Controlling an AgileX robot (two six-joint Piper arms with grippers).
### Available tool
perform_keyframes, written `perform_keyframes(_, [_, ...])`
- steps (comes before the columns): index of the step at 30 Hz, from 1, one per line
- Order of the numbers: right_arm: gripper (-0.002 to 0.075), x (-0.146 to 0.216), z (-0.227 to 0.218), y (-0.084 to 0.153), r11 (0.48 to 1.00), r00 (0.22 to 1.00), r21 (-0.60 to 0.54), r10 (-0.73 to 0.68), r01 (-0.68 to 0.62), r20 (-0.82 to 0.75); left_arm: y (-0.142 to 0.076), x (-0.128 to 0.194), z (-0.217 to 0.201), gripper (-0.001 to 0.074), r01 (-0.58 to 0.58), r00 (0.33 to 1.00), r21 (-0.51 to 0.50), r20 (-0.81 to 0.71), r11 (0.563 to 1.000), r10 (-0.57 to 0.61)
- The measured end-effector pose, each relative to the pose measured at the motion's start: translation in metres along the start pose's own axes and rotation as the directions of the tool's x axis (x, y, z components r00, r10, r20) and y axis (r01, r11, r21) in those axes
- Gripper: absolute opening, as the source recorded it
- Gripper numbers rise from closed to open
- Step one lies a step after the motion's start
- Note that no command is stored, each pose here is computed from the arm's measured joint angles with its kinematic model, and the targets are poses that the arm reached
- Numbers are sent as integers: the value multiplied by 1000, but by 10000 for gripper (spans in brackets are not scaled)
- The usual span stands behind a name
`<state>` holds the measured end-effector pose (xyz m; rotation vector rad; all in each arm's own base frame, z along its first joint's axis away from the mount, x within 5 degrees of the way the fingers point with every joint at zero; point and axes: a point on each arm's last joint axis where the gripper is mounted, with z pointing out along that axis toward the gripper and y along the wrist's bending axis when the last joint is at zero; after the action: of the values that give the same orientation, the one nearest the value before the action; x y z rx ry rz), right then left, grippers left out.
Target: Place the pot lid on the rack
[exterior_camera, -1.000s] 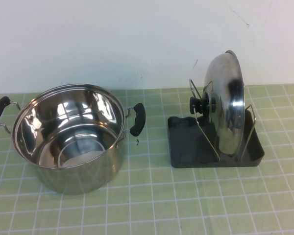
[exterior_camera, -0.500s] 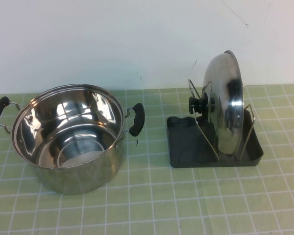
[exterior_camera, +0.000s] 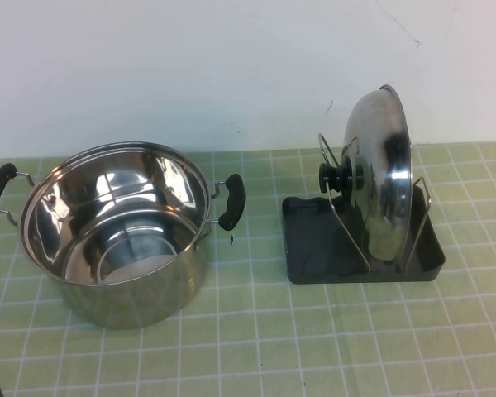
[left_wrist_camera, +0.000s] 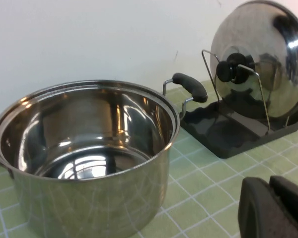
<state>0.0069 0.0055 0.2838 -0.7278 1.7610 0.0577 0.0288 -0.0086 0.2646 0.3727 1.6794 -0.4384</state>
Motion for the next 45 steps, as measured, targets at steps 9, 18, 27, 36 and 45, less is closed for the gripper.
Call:
perform_keyframes(9, [-1,13,9,5,1000,1000,2,18,-18,11,-1,4,2,-1,10,1000,8,-12,1000,-10])
perform_keyframes(18, [-1,12,10,5,1000,1000,6,20,-20,21,0,16,8,-1,11,998,5,-56,1000,-11])
perform_keyframes(27, [-1,12,10,5,1000,1000,5,23,-23,22,4,25,10,-2,-15,995,-55,-100,998,10])
perform_keyframes(36, [-1,12,10,5,1000,999,5,23,-23,24,16,31,10,-2,3,997,-342,-66,940,-27])
perform_keyframes(45, [-1,12,10,5,1000,999,5,26,-26,24,25,79,26,-2,128,983,-470,-57,874,-174])
